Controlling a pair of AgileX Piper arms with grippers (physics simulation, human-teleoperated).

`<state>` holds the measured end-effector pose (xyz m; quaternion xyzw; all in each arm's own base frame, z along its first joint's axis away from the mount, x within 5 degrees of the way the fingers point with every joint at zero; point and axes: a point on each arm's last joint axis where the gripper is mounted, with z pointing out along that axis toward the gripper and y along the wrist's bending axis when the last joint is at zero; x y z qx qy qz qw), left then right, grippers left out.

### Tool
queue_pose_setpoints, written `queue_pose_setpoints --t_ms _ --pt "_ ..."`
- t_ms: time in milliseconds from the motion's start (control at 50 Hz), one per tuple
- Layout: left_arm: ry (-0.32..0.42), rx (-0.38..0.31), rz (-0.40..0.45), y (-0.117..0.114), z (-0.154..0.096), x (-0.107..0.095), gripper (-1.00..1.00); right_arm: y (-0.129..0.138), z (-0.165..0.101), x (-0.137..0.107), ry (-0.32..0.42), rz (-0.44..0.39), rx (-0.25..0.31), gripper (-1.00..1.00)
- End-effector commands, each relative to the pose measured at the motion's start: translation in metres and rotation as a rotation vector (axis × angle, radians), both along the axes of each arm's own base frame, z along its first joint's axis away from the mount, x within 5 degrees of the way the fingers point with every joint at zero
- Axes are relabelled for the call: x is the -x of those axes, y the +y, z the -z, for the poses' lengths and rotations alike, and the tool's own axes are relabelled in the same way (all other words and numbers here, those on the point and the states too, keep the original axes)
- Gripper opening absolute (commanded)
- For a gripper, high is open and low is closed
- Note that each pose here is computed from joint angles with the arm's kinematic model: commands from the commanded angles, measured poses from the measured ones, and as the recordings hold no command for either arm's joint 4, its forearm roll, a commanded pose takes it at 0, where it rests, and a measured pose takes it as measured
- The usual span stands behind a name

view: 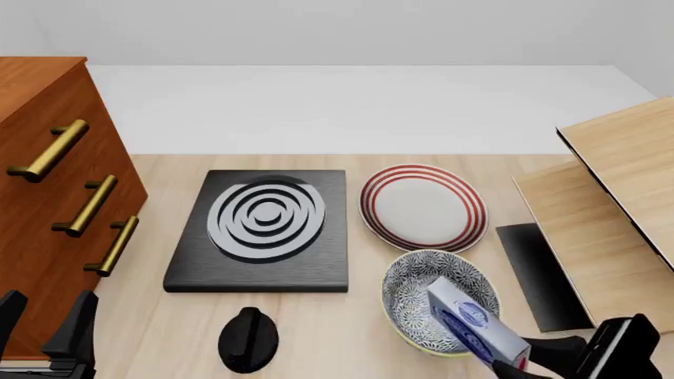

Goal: Pick up the cream cheese and put it in the bowl.

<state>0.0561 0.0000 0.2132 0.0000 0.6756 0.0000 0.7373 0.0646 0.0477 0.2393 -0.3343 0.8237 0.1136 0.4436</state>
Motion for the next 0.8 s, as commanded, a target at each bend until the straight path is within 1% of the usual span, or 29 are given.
queue_pose_setpoints --t_ms 20,440,800 --pt "0.0 0.0 0.0 0.0 0.0 0.0 1.0 -0.002 -0.001 -0.001 -0.004 0.032 -0.014 -1.0" --pt "0.0 0.0 0.0 0.0 0.0 0.0 1.0 0.0 0.006 -0.01 0.003 0.08 -0.024 -1.0" --pt "0.0 0.0 0.0 0.0 0.0 0.0 1.0 0.006 0.019 -0.022 0.021 0.108 -0.036 -1.0"
